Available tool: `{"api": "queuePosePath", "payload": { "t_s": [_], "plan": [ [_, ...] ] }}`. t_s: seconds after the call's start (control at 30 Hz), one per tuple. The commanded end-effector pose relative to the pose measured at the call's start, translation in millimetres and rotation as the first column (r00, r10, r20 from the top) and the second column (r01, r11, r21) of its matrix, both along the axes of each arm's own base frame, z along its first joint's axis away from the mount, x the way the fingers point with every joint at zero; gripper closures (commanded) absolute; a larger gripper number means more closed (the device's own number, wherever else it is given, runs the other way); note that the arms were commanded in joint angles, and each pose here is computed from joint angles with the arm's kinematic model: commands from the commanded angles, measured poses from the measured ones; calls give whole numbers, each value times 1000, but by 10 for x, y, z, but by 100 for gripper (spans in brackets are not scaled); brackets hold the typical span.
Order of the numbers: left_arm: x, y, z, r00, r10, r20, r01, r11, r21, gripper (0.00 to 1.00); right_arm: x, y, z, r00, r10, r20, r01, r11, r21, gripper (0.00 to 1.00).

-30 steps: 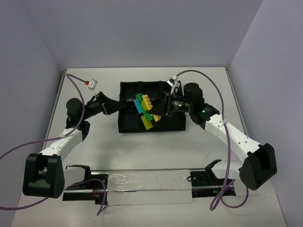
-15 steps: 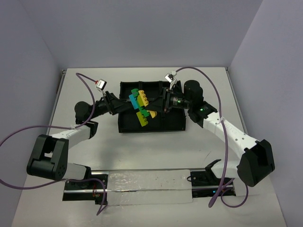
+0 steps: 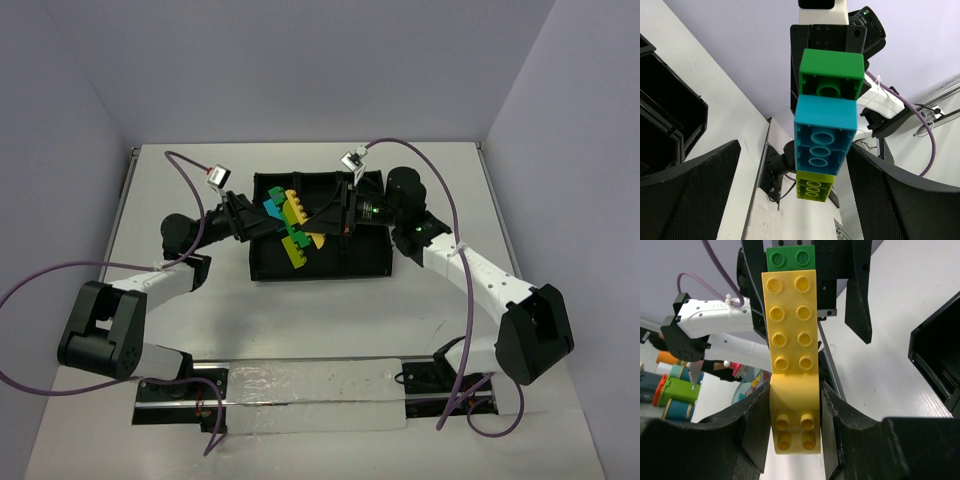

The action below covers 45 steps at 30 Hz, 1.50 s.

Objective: Sort the legos into containers by color

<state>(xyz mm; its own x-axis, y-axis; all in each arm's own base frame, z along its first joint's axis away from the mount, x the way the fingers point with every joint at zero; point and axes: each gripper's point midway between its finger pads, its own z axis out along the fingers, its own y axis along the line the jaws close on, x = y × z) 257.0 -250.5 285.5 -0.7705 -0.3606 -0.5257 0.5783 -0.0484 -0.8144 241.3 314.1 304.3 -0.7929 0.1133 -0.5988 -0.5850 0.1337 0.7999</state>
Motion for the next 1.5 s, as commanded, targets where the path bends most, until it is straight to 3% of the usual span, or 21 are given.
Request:
{"api": "queuePosePath", "payload": {
  "t_s": [0.0,0.5,0.83,1.0,1.1,1.17,1.23,1.3,1.47],
  "plan": [
    [-114,14,430,977,0,213,19,996,-85,9,-42,17,192,997,45,70,-48,998,50,75],
    [-233,-20,639,967,-35,253,68,990,-123,16,4,96,-10,998,57,29,-58,998,22,75],
    [-269,-35,655,967,-49,251,86,986,-140,36,-10,119,-45,997,64,30,-65,998,17,75],
    [-275,-28,666,968,-42,247,81,986,-148,67,-33,128,-62,996,82,26,-83,996,32,75],
    [-282,-27,669,969,-42,244,81,985,-153,76,-45,127,-77,995,90,30,-91,995,34,75],
    [-283,-33,664,969,-47,241,86,984,-153,90,-51,133,-97,995,95,26,-96,995,33,74],
    [-285,-34,667,969,-50,244,90,984,-154,99,-53,131,-90,995,99,30,-100,994,37,72],
    [-285,-39,661,969,-52,241,92,984,-155,100,-56,133,-79,994,103,31,-104,994,40,68],
    [-279,-38,648,970,-49,238,88,984,-156,100,-57,139,-92,994,110,22,-111,993,39,42]
  ]
}}
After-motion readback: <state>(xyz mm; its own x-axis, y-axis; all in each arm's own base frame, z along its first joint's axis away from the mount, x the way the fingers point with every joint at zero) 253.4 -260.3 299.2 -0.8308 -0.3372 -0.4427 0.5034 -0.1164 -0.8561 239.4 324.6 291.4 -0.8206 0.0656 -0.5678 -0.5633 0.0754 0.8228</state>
